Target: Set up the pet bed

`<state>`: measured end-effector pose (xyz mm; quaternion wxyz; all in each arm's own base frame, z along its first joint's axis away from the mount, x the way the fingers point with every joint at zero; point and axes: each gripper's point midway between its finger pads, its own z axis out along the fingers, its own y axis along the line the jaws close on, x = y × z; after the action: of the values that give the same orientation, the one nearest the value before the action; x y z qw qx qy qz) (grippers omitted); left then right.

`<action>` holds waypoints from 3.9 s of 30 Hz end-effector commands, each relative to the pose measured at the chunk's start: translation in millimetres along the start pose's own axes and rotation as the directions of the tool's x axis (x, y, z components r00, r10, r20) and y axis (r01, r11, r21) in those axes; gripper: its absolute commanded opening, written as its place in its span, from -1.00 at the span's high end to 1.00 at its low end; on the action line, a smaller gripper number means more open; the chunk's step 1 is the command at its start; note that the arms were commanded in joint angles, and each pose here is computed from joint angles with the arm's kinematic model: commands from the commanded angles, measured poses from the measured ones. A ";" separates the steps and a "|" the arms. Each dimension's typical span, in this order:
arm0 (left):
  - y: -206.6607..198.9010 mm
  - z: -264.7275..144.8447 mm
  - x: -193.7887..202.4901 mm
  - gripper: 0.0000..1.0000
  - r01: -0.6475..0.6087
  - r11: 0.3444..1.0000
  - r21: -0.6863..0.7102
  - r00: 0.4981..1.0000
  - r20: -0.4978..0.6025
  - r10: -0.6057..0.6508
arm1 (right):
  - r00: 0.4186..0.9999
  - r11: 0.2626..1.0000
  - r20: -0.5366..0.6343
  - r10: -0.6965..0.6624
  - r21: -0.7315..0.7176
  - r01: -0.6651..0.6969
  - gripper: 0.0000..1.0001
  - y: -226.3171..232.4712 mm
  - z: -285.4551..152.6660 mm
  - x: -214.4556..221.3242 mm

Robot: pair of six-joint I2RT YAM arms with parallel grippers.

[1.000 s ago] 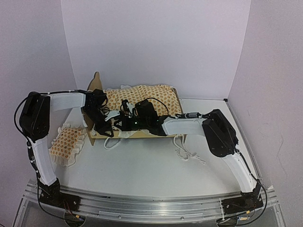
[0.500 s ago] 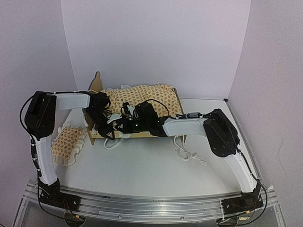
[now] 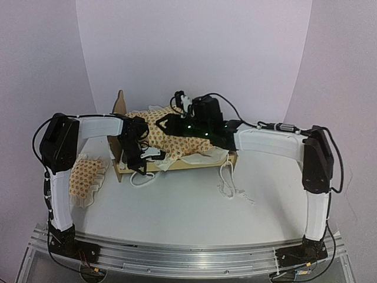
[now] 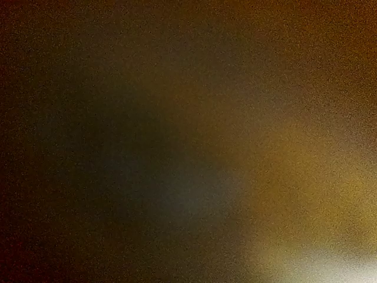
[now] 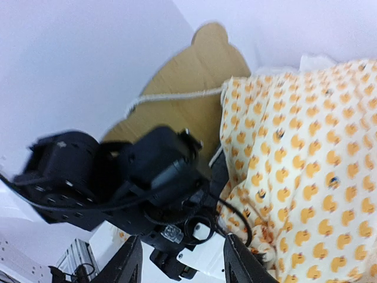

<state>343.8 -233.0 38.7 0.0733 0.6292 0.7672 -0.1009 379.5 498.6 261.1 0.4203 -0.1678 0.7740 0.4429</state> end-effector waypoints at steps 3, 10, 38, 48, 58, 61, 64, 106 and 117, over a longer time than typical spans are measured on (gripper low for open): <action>-60.1 11.5 15.6 1.00 0.235 0.923 0.306 0.970 -0.132 -0.203 | 0.991 0.994 0.094 -0.093 -0.046 0.098 0.08 28.6 -61.3 -38.4; -53.7 -7.0 -1.8 1.00 0.224 0.928 0.296 0.974 -0.074 -0.212 | 0.913 0.888 0.033 -0.406 -0.222 0.403 0.28 56.3 -77.0 75.7; -57.5 -10.0 -6.9 1.00 0.204 0.920 0.334 0.979 -0.063 -0.194 | 0.915 0.915 0.053 -0.400 0.068 0.397 0.21 -73.4 80.8 190.6; -61.5 -8.4 -0.7 1.00 0.194 0.918 0.346 0.981 -0.082 -0.176 | 0.931 0.929 0.043 -0.363 0.093 0.358 0.04 -80.2 90.9 188.9; -67.0 -16.2 -0.2 1.00 0.180 0.913 0.365 0.984 -0.083 -0.161 | 0.940 0.930 0.072 -0.335 0.183 0.317 -0.15 -91.8 76.1 170.8; -72.9 -17.8 0.8 1.00 0.177 0.907 0.383 0.984 -0.088 -0.155 | 0.943 0.941 0.087 -0.322 0.142 0.308 -0.16 -83.0 84.3 168.3; -77.0 -17.5 2.5 1.00 0.179 0.901 0.395 0.984 -0.091 -0.155 | 0.948 0.951 0.100 -0.301 0.112 0.290 -0.15 -78.2 91.5 166.4; 5.1 -50.7 -9.3 0.23 0.140 0.988 0.064 0.985 0.095 -0.145 | 0.978 0.992 -0.174 -0.114 -0.075 0.102 1.00 -46.7 70.2 225.7; -27.2 -110.4 -22.9 -0.37 0.059 0.993 0.104 0.979 0.188 -0.078 | 0.952 0.975 -0.237 -0.194 -0.156 0.160 1.00 -28.7 51.1 228.8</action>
<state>335.0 -228.9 96.1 0.0693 0.5741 0.7955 -0.1811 307.6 548.6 30.5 0.3588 -0.2756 0.7893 0.4150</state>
